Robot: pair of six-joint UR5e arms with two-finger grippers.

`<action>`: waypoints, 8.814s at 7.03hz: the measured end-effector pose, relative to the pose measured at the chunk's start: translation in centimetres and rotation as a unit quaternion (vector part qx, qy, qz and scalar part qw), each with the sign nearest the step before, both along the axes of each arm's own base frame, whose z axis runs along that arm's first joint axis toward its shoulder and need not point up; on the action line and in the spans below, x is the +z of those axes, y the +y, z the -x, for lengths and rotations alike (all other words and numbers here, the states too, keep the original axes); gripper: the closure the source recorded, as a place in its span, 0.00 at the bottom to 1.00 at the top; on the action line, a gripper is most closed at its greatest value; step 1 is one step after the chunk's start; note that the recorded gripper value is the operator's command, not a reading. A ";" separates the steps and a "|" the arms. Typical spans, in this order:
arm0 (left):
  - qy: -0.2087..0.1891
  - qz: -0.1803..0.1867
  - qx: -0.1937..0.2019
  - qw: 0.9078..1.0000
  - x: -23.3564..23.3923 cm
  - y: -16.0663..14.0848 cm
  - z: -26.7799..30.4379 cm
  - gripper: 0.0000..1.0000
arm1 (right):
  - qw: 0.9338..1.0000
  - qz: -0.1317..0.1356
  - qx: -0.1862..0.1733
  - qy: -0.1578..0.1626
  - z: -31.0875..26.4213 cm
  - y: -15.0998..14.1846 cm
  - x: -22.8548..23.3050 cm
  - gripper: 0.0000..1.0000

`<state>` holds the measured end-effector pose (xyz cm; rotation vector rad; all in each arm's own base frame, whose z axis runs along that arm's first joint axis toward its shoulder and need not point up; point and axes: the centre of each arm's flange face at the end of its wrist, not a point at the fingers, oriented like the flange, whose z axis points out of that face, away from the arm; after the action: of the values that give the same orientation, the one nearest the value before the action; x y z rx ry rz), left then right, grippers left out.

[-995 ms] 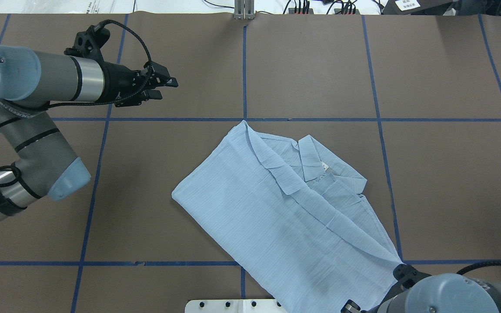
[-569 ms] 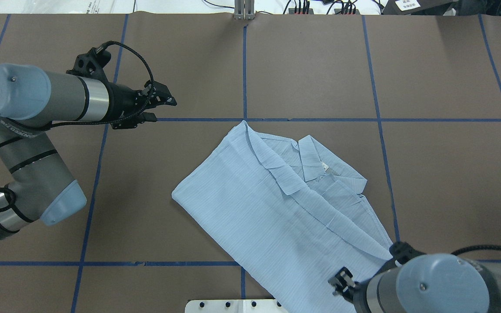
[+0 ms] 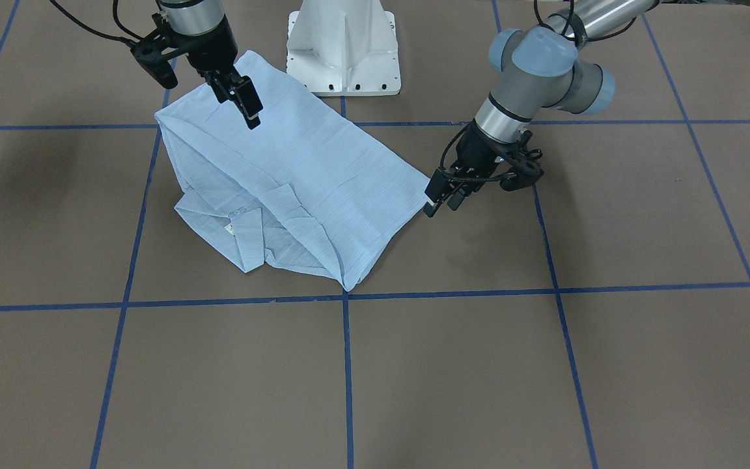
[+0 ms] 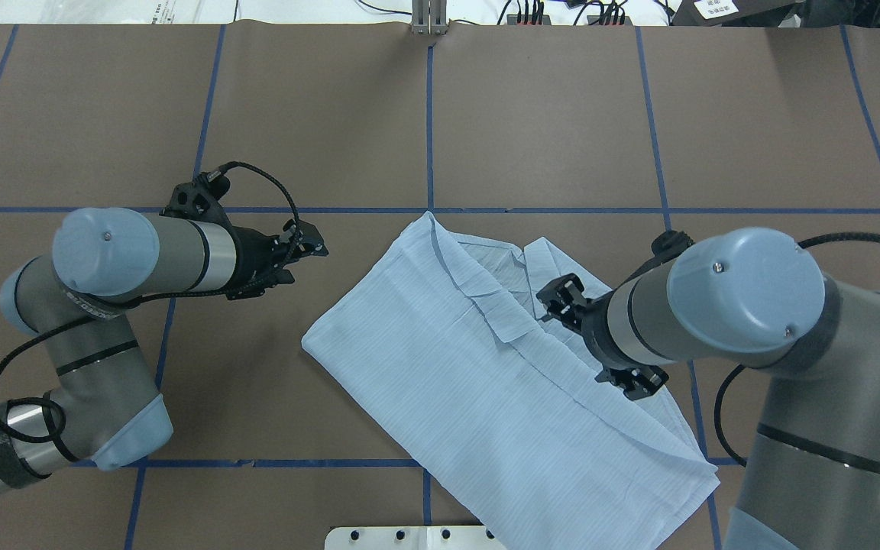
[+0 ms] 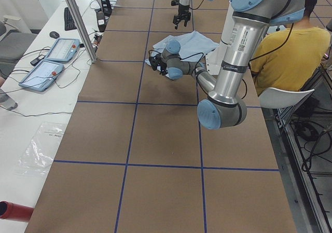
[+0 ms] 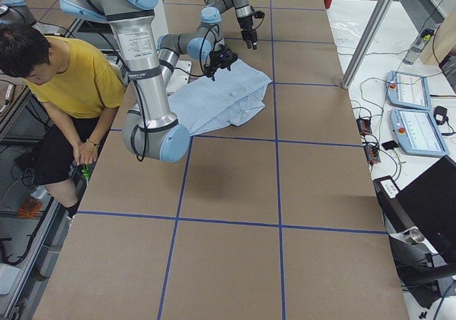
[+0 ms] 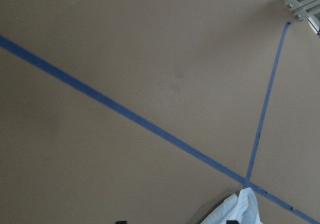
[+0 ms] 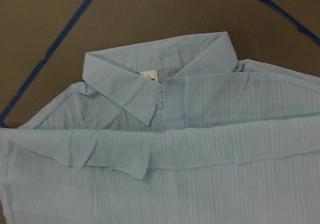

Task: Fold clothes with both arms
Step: 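Grasp the shirt edge nearest the left gripper while the right gripper grasps near the collar, then turn the shirt lengthwise with both grippers and release it, then move the right gripper along the shirt's near edge to its near corner, then lower the right gripper onto the near corner of the shirt and grasp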

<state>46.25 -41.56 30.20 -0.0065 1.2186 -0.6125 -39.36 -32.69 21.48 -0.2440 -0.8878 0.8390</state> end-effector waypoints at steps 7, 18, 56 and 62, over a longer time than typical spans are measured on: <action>-0.094 0.070 0.066 0.991 -0.5 8.5 -7.0 0.36 | 0.999 -0.035 -0.007 0.007 -0.4 -2.9 -0.5 0.00; -0.140 -0.139 -0.048 0.979 3.5 -18.0 -3.3 1.00 | 0.999 -0.033 -0.005 0.027 1.2 -3.3 0.9 0.00; -0.106 -0.201 -0.015 0.974 5.7 -17.0 2.2 0.36 | 0.987 0.025 0.150 -0.050 17.8 12.7 3.2 0.11; -0.115 -0.204 -0.035 0.972 6.1 -17.1 3.0 0.35 | 0.988 0.049 0.136 -0.047 19.7 16.2 3.3 0.18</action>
<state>43.23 -58.62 36.31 0.4435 1.1015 -0.4004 -59.11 -16.50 24.75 -0.2546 -0.9830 1.1333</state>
